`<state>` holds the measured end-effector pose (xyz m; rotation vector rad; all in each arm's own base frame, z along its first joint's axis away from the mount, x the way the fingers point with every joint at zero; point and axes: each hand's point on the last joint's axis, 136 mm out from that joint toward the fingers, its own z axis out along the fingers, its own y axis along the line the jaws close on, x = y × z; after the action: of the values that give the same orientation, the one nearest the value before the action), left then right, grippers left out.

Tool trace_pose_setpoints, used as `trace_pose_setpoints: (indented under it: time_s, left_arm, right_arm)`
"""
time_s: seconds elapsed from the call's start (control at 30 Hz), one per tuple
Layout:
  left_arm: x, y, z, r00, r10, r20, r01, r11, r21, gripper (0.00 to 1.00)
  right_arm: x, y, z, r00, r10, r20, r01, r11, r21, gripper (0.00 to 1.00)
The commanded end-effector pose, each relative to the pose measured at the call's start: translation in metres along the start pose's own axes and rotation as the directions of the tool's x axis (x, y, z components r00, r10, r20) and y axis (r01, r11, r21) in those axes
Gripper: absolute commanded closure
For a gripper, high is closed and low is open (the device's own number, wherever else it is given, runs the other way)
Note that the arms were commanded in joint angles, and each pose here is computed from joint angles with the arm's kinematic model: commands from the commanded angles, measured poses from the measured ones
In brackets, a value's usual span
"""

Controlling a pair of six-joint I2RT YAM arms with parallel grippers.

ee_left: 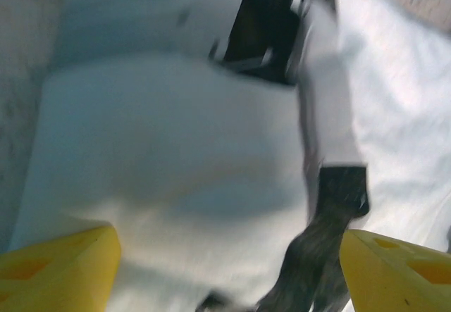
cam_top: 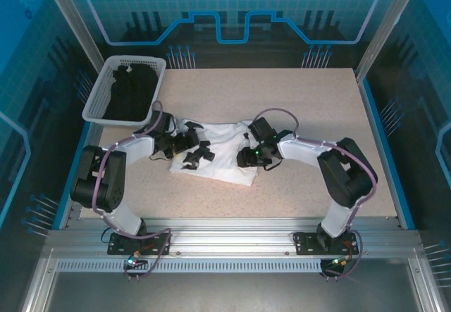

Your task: Fold the inside-out t-shirt

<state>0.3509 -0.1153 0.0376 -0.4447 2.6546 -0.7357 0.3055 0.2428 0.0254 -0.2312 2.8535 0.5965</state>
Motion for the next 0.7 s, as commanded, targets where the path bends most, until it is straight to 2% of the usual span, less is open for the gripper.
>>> trace_pose_setpoints:
  time_s: [0.0, 0.07, 0.17, 0.23, 0.3, 0.4, 0.47, 0.5, 0.57, 0.67]
  left_arm:
    - [0.046, -0.015, -0.004, 0.996, -0.007, -0.085, 0.016, 0.995, 0.103, 0.19]
    - [0.081, -0.03, -0.003, 0.991, 0.041, -0.127, -0.022, 0.989, 0.144, 0.19]
    - [0.137, -0.071, -0.001, 0.967, 0.183, -0.175, -0.142, 0.964, 0.224, 0.18]
    - [0.164, -0.111, 0.0, 0.943, 0.273, -0.191, -0.202, 0.925, 0.322, 0.18]
    - [0.177, -0.145, -0.002, 0.921, 0.341, -0.188, -0.243, 0.88, 0.407, 0.18]
    - [0.169, -0.175, -0.015, 0.913, 0.393, -0.112, -0.292, 0.818, 0.496, 0.18]
    - [0.156, -0.178, -0.032, 0.91, 0.414, -0.032, -0.343, 0.792, 0.506, 0.17]
    - [0.145, -0.171, -0.04, 0.914, 0.406, 0.005, -0.357, 0.798, 0.485, 0.16]
    - [0.114, -0.148, -0.049, 0.935, 0.35, 0.063, -0.344, 0.846, 0.409, 0.16]
    - [0.065, -0.114, -0.05, 0.962, 0.261, 0.079, -0.273, 0.925, 0.264, 0.17]
  right_arm:
    - [-0.045, -0.014, -0.004, 0.996, 0.039, 0.08, -0.041, 0.999, 0.018, 0.51]
    - [-0.067, -0.02, -0.004, 0.995, 0.037, 0.095, -0.038, 0.999, 0.017, 0.51]
    - [-0.105, -0.012, 0.001, 0.994, 0.007, 0.112, -0.003, 0.999, -0.036, 0.51]
    - [-0.13, 0.007, 0.003, 0.992, -0.039, 0.117, 0.049, 0.995, -0.085, 0.52]
    - [-0.148, 0.021, -0.003, 0.987, -0.085, 0.134, 0.1, 0.989, -0.11, 0.51]
    - [-0.163, 0.016, -0.034, 0.975, -0.119, 0.19, 0.134, 0.988, -0.073, 0.5]
    - [-0.159, 0.0, -0.059, 0.967, -0.104, 0.232, 0.12, 0.991, -0.056, 0.48]
    - [-0.15, -0.012, -0.068, 0.968, -0.083, 0.236, 0.098, 0.994, -0.054, 0.47]
    - [-0.127, -0.034, -0.08, 0.969, -0.049, 0.24, 0.056, 0.998, -0.022, 0.45]
    - [-0.089, -0.063, -0.081, 0.977, 0.011, 0.212, -0.024, 0.998, 0.059, 0.4]
